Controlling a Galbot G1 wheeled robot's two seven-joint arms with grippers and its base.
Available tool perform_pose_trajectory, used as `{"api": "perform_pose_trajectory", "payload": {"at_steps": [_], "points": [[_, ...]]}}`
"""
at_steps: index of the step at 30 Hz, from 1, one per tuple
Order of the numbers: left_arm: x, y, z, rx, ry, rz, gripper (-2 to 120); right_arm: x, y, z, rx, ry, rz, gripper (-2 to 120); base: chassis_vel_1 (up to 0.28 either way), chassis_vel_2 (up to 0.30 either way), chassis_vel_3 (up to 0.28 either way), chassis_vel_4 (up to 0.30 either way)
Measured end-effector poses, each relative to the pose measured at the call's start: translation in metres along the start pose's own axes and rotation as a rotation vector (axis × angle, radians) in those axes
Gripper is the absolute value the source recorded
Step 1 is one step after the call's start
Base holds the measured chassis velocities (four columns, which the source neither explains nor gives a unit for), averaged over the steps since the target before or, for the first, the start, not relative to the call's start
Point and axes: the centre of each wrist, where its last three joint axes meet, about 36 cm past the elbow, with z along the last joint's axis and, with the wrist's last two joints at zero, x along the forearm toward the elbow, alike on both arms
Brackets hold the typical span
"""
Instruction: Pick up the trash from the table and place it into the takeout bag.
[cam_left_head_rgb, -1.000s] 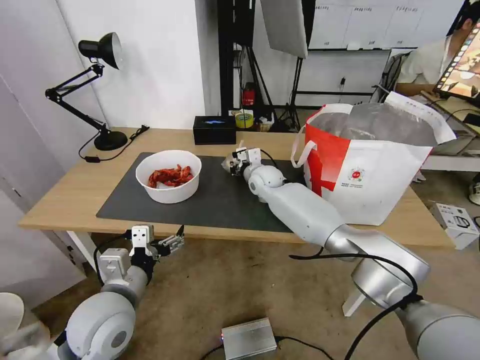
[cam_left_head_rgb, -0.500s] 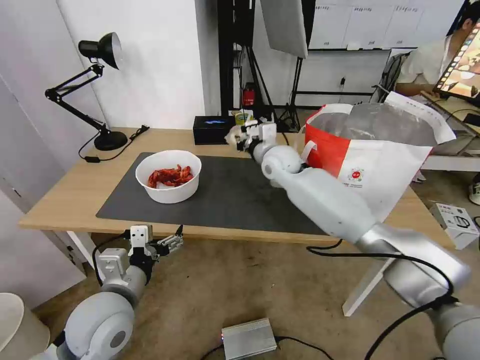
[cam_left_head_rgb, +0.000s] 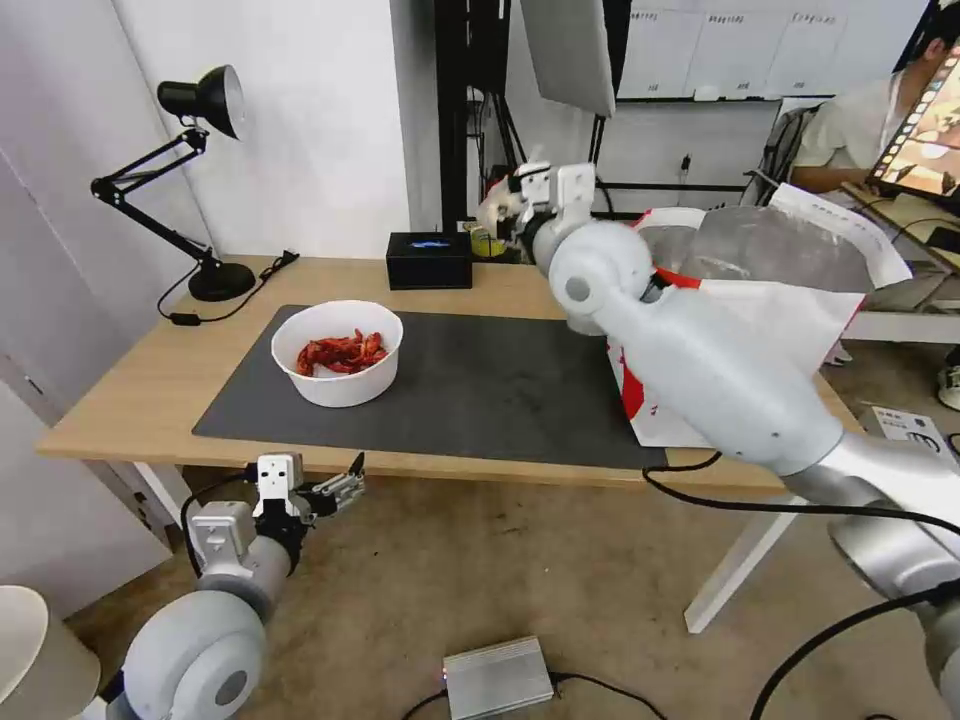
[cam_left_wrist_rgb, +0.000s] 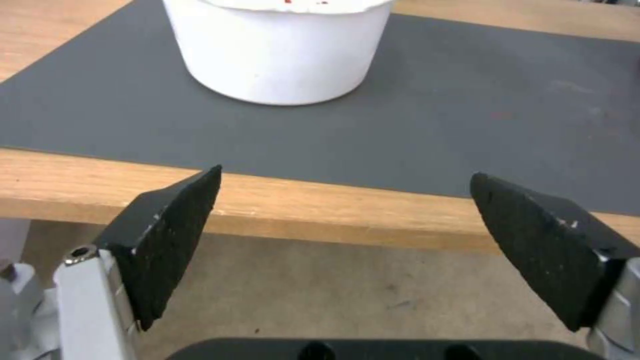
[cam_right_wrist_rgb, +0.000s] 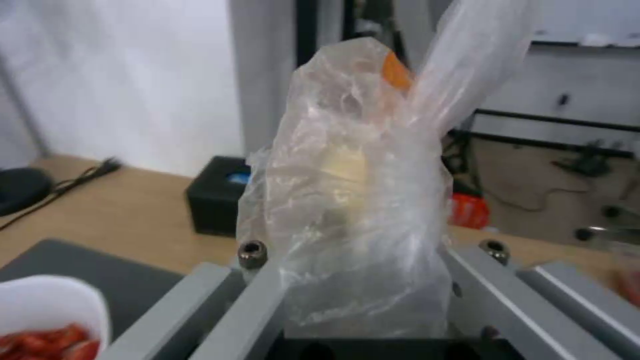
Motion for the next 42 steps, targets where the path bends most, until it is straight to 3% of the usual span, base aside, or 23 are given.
{"api": "perform_pose_trajectory", "payload": {"at_steps": [5, 7, 19, 34, 42], "points": [[0.0, -0.001, 0.0, 0.0, 0.002, 0.001, 100, 0.014, -0.024, -0.01, 0.001, -0.001, 0.065, 6, 0.0, 0.0, 0.0, 0.0], [0.0, -0.001, 0.001, 0.0, 0.003, 0.004, 100, 0.024, -0.044, -0.013, 0.007, 0.002, 0.106, 5, 0.0, 0.0, 0.0, 0.0], [0.001, -0.007, 0.003, -0.003, 0.007, 0.02, 100, 0.054, -0.113, -0.001, -0.003, 0.05, 0.231, 5, 0.0, 0.0, 0.0, 0.0], [-0.001, -0.009, 0.001, -0.012, 0.003, 0.035, 100, 0.055, -0.154, 0.032, -0.053, 0.157, 0.295, 5, 0.0, 0.0, 0.0, 0.0], [-0.001, -0.009, 0.001, -0.013, 0.004, 0.033, 100, 0.052, -0.161, 0.04, -0.064, 0.189, 0.302, 5, 0.0, 0.0, 0.0, 0.0]]}}
